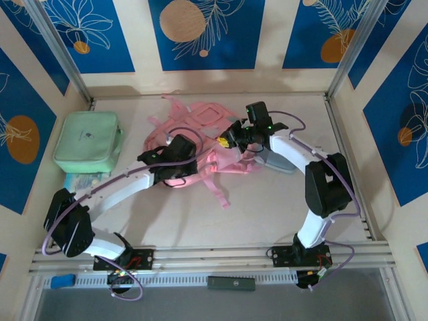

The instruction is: Pack books, pencil case, and school supplies into a backpack

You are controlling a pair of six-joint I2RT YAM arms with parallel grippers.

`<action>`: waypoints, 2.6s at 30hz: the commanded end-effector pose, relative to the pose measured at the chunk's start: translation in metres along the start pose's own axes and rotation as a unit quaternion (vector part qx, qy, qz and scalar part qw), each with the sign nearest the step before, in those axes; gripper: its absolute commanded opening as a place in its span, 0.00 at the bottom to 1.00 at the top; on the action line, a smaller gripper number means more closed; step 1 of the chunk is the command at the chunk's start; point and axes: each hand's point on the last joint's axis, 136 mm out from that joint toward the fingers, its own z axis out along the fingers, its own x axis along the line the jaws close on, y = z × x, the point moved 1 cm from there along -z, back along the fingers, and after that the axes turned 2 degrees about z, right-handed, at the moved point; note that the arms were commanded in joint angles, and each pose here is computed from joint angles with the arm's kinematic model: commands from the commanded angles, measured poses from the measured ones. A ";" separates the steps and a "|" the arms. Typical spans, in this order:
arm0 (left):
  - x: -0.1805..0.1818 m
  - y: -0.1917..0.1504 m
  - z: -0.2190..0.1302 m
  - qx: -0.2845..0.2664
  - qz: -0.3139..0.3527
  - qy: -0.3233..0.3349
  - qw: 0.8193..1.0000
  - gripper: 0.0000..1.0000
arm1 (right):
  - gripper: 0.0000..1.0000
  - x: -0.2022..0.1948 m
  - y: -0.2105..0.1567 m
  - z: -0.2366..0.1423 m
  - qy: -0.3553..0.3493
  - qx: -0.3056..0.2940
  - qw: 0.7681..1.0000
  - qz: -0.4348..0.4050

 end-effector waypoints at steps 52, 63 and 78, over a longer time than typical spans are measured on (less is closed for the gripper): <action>-0.065 -0.004 0.014 0.012 0.066 -0.155 0.986 0.00 | 0.72 -0.022 -0.045 0.000 -0.101 0.035 0.987 -0.122; -0.062 -0.012 0.017 0.024 0.063 -0.157 0.985 0.00 | 0.31 -0.020 -0.043 0.047 -0.097 0.005 0.991 -0.093; 0.022 -0.048 0.000 0.109 0.129 -0.058 0.984 0.00 | 0.00 -0.012 0.023 -0.021 -0.081 0.021 0.980 -0.180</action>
